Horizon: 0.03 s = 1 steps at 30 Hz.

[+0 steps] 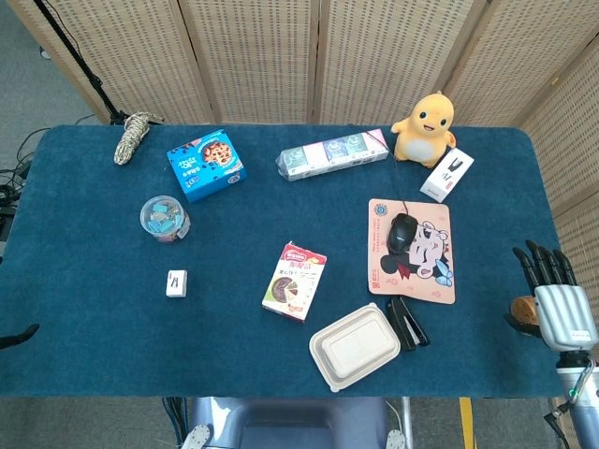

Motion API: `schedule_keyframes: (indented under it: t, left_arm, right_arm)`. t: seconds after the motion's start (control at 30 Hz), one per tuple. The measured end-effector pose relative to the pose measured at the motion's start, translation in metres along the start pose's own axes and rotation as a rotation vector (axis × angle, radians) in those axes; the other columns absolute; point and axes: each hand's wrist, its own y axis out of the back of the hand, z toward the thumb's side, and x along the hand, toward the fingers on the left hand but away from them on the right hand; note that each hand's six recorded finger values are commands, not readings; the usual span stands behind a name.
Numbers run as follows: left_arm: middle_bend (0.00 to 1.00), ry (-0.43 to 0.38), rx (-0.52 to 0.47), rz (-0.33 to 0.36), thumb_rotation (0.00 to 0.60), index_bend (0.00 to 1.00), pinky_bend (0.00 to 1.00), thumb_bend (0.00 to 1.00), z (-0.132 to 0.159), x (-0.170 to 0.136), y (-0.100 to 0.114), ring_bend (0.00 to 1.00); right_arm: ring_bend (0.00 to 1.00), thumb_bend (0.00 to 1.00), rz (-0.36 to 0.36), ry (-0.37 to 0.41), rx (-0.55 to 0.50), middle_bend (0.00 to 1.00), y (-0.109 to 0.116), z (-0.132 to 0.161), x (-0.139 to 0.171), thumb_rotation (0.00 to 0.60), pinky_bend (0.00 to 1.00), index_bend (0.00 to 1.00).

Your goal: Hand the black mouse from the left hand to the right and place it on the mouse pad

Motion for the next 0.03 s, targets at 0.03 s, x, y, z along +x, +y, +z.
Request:
schedule_keyframes:
  t: [0.03]
  left_arm:
    - [0.00,-0.001,0.002,0.006,0.600,0.00,0.00,0.12,-0.0008,-0.0004,0.0005,0.00]
  right_arm:
    - [0.00,0.00,-0.004,-0.001,-0.009,0.00,0.0006,0.0011,0.0027,0.600,0.00,0.00]
